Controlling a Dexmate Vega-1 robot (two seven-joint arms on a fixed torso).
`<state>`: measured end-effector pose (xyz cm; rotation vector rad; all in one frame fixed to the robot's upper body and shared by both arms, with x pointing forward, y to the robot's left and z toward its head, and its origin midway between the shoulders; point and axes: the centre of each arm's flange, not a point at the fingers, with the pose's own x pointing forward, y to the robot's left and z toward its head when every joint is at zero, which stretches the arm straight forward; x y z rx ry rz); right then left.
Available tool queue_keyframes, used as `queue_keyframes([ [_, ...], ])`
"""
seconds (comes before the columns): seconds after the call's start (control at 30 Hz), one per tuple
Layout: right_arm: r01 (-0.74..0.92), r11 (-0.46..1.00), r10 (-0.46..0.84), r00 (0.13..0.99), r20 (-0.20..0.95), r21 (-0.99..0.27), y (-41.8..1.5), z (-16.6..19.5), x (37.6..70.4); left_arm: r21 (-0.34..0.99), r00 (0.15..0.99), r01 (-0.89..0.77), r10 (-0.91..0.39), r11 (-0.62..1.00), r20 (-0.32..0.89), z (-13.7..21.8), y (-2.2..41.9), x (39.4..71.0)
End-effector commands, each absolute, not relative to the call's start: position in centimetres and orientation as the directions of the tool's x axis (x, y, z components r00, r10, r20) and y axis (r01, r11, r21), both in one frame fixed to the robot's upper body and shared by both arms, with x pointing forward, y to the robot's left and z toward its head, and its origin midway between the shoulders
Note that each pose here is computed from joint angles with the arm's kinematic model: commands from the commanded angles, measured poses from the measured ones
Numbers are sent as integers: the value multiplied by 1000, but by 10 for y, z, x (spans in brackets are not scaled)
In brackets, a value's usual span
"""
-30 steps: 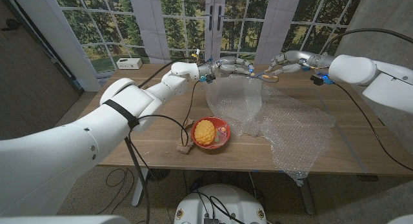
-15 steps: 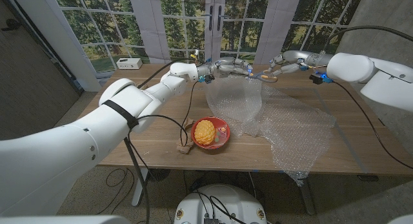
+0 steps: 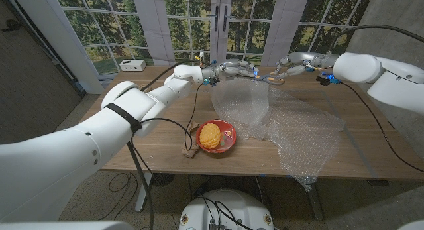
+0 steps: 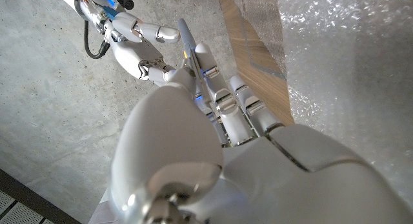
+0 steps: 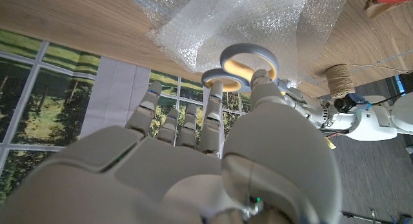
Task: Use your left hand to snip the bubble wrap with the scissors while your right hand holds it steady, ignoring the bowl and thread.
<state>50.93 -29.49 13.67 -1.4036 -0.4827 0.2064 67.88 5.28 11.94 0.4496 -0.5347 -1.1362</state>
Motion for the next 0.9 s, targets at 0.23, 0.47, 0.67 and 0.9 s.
queue_keyframes([
  [0.23, 144, 136, 416, 890, 188, -980, -288, 139, 512, 585, 324, 727, -931, 358, 168, 119, 55, 679],
  [0.47, 142, 120, 412, 893, 180, -983, -287, 140, 513, 585, 328, 725, -929, 363, 170, 119, 55, 680],
  [0.67, 152, 107, 406, 895, 183, -983, -288, 145, 512, 580, 336, 723, -924, 376, 180, 118, 57, 681],
  [0.9, 166, 110, 415, 888, 197, -980, -288, 145, 509, 578, 339, 724, -924, 377, 177, 118, 57, 682],
])
